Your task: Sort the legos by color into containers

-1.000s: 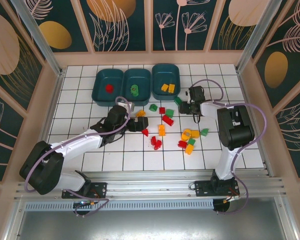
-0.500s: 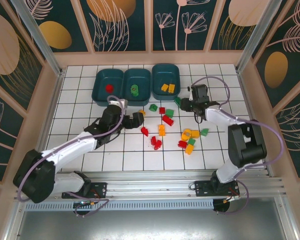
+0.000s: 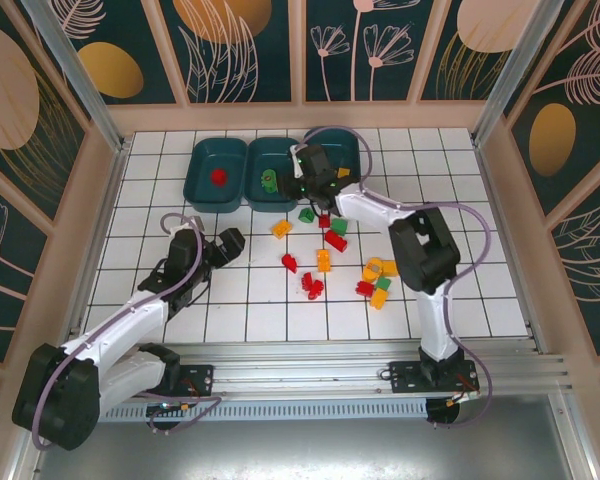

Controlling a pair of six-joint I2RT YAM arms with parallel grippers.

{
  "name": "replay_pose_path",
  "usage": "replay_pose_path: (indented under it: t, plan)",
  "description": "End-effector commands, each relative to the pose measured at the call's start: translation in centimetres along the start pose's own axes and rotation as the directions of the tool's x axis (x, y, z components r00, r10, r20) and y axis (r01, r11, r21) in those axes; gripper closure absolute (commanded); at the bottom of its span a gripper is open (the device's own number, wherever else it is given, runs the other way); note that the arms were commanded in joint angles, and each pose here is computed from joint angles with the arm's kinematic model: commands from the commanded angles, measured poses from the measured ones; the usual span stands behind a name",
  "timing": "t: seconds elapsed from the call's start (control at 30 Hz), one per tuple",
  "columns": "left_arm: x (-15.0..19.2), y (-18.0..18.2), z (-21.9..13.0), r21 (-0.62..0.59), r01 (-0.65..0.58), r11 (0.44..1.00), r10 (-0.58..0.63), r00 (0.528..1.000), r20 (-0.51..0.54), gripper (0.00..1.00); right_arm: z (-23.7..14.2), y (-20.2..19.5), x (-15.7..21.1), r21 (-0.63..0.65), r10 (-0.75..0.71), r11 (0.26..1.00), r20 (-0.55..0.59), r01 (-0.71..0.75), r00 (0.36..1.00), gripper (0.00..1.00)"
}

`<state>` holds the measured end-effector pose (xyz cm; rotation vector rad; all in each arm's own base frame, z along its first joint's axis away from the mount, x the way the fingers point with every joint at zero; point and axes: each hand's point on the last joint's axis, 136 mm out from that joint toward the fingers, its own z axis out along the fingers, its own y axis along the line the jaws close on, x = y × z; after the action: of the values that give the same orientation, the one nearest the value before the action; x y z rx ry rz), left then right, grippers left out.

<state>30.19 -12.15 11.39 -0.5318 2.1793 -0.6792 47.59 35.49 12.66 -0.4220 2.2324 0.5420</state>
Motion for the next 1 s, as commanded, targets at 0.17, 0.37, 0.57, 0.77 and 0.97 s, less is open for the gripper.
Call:
replay_pose_path:
  t: [0.17,0.37,0.57,0.77,0.97]
  plan:
    - [0.9,-1.3,-0.3,0.084,0.007,0.996,-0.003,0.999,-0.048,0.01,1.9,1.7,-2.4,-0.009,-0.087,0.996,0.011,0.087,0.996,0.46]
    - [1.2,-3.1,0.2,0.149,-0.017,0.989,0.032,0.995,-0.096,0.02,-0.8,1.7,-4.9,0.054,-0.101,0.994,0.067,0.098,0.993,0.37]
    - [1.5,-5.6,0.7,0.248,-0.042,0.968,0.078,0.987,-0.138,0.13,-6.5,0.3,-2.9,0.098,-0.072,0.993,0.099,0.062,0.992,0.38]
    - [2.2,-6.0,1.0,0.242,-0.076,0.967,0.116,0.981,-0.157,0.20,-10.8,-3.3,7.0,0.166,-0.053,0.984,-0.050,0.060,0.997,0.40]
    - [-1.0,-4.7,0.6,0.119,-0.130,0.984,0.132,0.991,-0.011,0.13,-12.6,-4.9,13.8,0.148,-0.023,0.988,-0.169,0.048,0.985,0.39]
